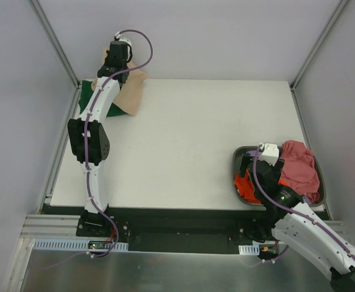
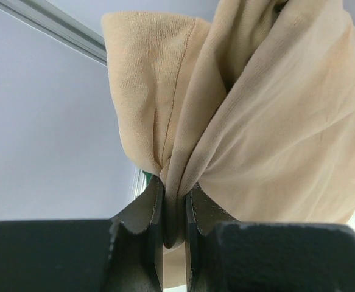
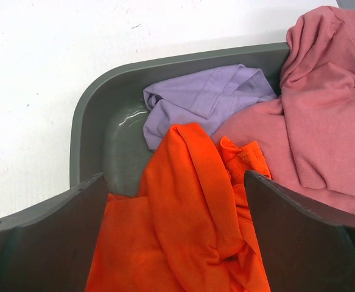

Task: Fold and stack the t-shirts
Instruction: Put the neatly folded tshirt into the corner of the board with the left arm

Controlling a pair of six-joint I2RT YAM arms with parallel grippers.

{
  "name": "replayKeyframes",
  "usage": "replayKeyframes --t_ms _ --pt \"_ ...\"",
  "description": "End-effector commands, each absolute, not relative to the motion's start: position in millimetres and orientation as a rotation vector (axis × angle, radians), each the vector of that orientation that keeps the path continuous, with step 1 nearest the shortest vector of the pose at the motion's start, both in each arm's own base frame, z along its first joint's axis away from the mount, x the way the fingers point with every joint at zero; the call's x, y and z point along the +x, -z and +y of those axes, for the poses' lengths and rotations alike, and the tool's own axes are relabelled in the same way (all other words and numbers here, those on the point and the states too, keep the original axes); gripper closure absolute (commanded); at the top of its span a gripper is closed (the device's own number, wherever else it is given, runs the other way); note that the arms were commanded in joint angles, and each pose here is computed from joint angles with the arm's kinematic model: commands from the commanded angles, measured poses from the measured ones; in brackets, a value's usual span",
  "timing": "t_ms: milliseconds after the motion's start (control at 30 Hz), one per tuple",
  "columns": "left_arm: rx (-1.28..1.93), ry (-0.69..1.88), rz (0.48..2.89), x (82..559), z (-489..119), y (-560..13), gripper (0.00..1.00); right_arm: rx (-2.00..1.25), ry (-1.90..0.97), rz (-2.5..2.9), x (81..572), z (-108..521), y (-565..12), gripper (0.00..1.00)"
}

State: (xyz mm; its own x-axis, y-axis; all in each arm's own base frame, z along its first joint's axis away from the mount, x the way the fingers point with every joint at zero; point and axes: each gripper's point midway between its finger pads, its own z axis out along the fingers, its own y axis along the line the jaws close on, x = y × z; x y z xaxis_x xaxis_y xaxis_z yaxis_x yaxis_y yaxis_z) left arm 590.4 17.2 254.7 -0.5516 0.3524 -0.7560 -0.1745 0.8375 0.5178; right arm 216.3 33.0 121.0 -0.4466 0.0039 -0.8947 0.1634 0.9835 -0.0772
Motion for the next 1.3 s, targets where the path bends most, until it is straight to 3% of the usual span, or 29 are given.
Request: replayKeyframes --t_ms 0,167,1000,1033,1067,1133,1200,1267 --pt "0.002 -0.725 1.835 583.8 37.0 -343.8 1.00 0.169 0.172 1.963 223.7 31.6 -143.3 0.04" --pt "-0.038 -0.744 1.822 581.6 56.1 -343.8 1.00 0.172 0.168 1.962 223.4 31.7 -142.4 0.04" --pt "0.022 -0.891 1.917 631.4 145.9 -215.5 1.00 0.220 0.185 1.954 220.4 24.7 -142.4 0.04" --pt "0.008 -0.903 1.918 632.5 150.4 -212.4 0.97 0.223 0.182 1.955 220.4 25.1 -142.4 0.04" --pt "-0.007 -0.916 1.920 632.8 153.4 -209.2 0.84 0.224 0.180 1.956 220.1 25.3 -142.9 0.04" --pt "-0.032 -0.927 1.919 631.9 158.1 -206.9 0.41 0.225 0.175 1.959 219.9 25.9 -144.2 0.04" --pt "-0.078 -0.920 1.900 628.2 158.2 -216.7 0.06 0.221 0.168 1.960 219.3 26.6 -147.2 0.04" --pt "-0.138 -0.896 1.865 623.4 157.2 -236.3 0.01 0.217 0.163 1.962 218.4 26.9 -149.3 0.04"
